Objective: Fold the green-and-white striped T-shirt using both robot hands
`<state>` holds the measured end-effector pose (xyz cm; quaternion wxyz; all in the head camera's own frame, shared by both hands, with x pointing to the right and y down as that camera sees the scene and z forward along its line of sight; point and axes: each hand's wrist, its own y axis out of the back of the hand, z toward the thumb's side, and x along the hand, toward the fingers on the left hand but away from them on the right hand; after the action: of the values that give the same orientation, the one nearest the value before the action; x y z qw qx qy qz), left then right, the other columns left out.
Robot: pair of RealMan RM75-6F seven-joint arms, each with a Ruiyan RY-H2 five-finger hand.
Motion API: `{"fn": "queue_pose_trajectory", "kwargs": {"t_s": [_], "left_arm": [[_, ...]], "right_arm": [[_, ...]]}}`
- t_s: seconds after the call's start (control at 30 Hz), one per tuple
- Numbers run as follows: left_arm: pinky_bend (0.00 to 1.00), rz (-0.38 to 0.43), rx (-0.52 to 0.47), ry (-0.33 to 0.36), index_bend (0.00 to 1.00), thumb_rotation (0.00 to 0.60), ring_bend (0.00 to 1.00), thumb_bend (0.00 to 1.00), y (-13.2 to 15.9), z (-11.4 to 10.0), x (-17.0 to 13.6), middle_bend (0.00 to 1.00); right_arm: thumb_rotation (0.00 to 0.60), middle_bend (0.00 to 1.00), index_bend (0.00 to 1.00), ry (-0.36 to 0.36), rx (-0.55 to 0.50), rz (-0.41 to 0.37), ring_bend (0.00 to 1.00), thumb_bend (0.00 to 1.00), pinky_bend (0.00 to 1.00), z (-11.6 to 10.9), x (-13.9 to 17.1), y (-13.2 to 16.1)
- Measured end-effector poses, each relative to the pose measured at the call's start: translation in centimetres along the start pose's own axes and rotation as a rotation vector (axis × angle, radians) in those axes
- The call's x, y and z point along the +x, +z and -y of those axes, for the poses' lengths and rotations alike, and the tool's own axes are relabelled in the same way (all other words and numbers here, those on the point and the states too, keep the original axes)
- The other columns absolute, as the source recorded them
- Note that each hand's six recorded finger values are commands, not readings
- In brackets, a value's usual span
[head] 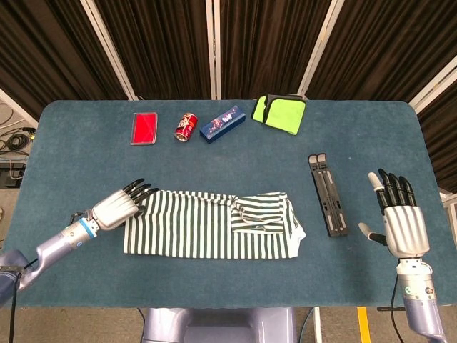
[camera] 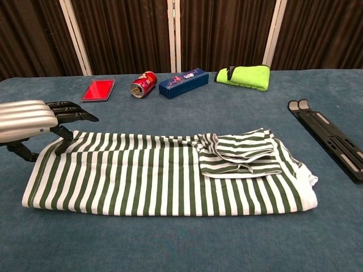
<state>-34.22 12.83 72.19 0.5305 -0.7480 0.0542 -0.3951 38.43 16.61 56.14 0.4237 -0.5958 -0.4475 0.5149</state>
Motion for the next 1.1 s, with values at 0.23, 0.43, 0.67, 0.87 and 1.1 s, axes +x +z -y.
{"fn": "queue_pose_trajectory", "kwargs": {"t_s": [0.23, 0.43, 0.67, 0.87, 1.1], "left_arm": [[0.00, -0.040, -0.002, -0.030, 0.83, 0.600, 0.00, 0.93, -1.3, 0.9, -2.1, 0.00], [0.00, -0.091, -0.003, -0.056, 0.83, 0.600, 0.00, 0.93, -2.9, 1.7, -4.7, 0.00], [0.00, -0.175, -0.010, -0.087, 0.83, 0.600, 0.00, 0.93, -5.1, 2.6, -7.6, 0.00], [0.00, -0.262, -0.013, -0.111, 0.83, 0.600, 0.00, 0.93, -7.2, 3.3, -10.3, 0.00], [0.00, -0.385, -0.054, -0.130, 0.83, 0.600, 0.00, 0.93, -9.4, 4.1, -13.6, 0.00]], "right_arm": [[0.600, 0.00, 0.05, 0.003, 0.006, -0.006, 0.00, 0.00, 0.00, 0.1, 0.1, 0.1], [0.600, 0.00, 0.05, 0.006, 0.016, -0.007, 0.00, 0.00, 0.00, 0.3, 0.0, 0.2], [0.600, 0.00, 0.05, 0.005, 0.025, -0.005, 0.00, 0.00, 0.00, 0.4, 0.1, 0.3], [0.600, 0.00, 0.05, 0.009, 0.028, -0.007, 0.00, 0.00, 0.00, 0.5, 0.1, 0.3], [0.600, 0.00, 0.05, 0.010, 0.025, -0.011, 0.00, 0.00, 0.00, 0.5, 0.2, 0.4]]}}
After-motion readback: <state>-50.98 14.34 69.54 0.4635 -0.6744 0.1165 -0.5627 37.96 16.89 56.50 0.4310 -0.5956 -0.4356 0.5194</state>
